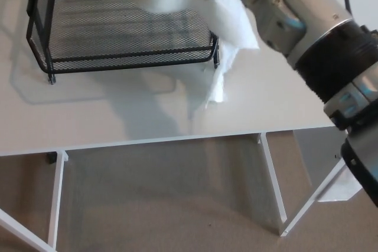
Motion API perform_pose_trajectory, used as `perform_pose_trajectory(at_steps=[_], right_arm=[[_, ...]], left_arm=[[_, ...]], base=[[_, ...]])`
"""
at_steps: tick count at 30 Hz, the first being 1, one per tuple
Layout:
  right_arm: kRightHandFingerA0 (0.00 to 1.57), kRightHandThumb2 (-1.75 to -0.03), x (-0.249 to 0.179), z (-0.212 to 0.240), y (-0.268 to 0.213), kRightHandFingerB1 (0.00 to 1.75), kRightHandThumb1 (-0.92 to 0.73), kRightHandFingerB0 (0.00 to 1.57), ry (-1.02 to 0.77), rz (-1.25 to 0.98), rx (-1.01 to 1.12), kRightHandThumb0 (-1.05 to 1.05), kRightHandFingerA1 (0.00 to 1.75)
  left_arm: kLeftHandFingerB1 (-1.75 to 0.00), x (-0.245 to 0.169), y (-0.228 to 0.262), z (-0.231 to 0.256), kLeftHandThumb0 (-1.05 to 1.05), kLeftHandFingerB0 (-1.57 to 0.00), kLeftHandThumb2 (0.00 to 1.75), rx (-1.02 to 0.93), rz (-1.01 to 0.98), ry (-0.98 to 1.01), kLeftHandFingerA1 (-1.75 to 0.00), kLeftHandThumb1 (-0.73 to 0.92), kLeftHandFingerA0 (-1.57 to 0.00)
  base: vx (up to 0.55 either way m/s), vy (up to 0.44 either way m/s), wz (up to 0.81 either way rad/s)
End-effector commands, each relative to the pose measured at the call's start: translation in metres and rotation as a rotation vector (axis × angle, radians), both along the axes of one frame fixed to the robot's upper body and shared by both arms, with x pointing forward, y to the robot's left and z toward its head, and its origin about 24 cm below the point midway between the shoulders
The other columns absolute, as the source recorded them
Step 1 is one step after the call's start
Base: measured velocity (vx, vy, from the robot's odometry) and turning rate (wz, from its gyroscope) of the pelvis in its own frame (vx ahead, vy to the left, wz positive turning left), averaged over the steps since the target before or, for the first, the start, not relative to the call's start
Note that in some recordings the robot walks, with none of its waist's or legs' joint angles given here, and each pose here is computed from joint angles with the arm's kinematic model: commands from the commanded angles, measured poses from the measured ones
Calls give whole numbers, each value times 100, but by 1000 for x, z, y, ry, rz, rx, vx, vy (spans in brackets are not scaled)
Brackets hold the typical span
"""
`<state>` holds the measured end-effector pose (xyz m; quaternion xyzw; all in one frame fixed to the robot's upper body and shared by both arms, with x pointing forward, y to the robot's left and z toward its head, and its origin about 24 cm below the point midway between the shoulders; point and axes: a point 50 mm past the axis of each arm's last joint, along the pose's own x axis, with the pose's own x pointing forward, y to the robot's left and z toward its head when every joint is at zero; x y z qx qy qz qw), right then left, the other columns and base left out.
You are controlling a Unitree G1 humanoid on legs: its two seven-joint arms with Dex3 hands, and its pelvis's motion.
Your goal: The robot walks towards a desk on which a file tray is kept in the middle and a toilet paper roll is kept on its right. The robot uses its right hand to hook on finger in the gap of the roll and grabs it, lifts it and places it on the tray.
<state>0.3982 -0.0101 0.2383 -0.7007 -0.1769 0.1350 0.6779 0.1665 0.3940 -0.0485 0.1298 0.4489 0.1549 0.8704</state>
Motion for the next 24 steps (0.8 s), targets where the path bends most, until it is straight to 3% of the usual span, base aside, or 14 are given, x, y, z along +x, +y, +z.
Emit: perform_pose_trajectory(at_steps=[1,6,8,9,10,11,14,15,17,19,20,21,23,24], right_arm=[[81,-62,-1,-26,7,109,-67,74,17,-25,-66,-36,169],[74,-64,-1,-38,6,106,-64,70,96,-58,-49,-33,159],[79,-64,-1,-39,5,81,-64,73,67,-55,-60,-36,160],[79,-64,-1,-38,5,81,-64,73,53,-55,-66,-36,160],[83,-59,-2,-41,5,70,-64,73,42,-57,-79,-37,159],[80,-61,-2,-37,3,123,-65,66,20,-42,-7,-35,169],[109,-90,0,-34,3,95,-48,74,52,-34,-7,-38,132],[75,-61,2,-30,2,77,-63,77,73,-24,1,-36,164],[80,-58,2,-25,2,69,-62,77,87,-19,3,-36,154],[72,-61,3,-21,3,55,-64,66,145,-29,2,-34,140],[68,-60,4,-14,5,40,-65,56,154,-18,-4,-31,131],[34,-60,4,-5,6,37,-68,36,153,-43,-81,-43,77],[21,-62,5,1,6,36,-72,24,151,-68,-127,-53,54],[14,-62,5,5,7,39,-72,21,166,-88,-130,-56,54]], left_arm=[[-68,0,-3,0,-104,-2,136,53,-91,29,-85,82,-39],[-67,-1,-4,-1,-104,-4,134,62,-112,37,-84,80,-38],[-84,-1,-4,-1,-105,-4,89,62,-126,44,-92,92,-23],[-84,-1,-4,-1,-105,-4,89,66,-128,47,-92,92,-23],[-66,-4,-4,-3,-103,-7,134,68,-131,57,-84,81,-40],[-68,-3,-5,-3,-104,-5,134,62,-127,59,-81,81,-34],[-67,-3,-6,-4,-104,-5,133,52,-103,52,-81,80,-35],[-66,-3,-6,-3,-104,-4,133,57,-116,57,-81,80,-36],[-67,-3,-6,-3,-104,-5,134,58,-134,61,-81,81,-36],[-81,-4,-6,-3,-104,-4,88,60,-135,63,-87,92,-23],[-81,-4,-6,-3,-104,-4,89,64,-136,68,-87,92,-24],[-68,-5,-5,-4,-104,-5,134,61,-135,64,-82,81,-37],[-65,-5,-5,-4,-104,-7,135,62,-131,70,-81,81,-37],[-71,-5,-5,-4,-105,-7,97,72,-145,81,-77,92,-21]], base=[[0,0,0],[0,0,0],[0,0,0],[0,0,0],[0,0,0],[0,0,0],[0,0,0],[0,0,0],[0,0,0],[0,0,0],[0,0,0],[0,0,0],[0,0,0],[0,0,0]])
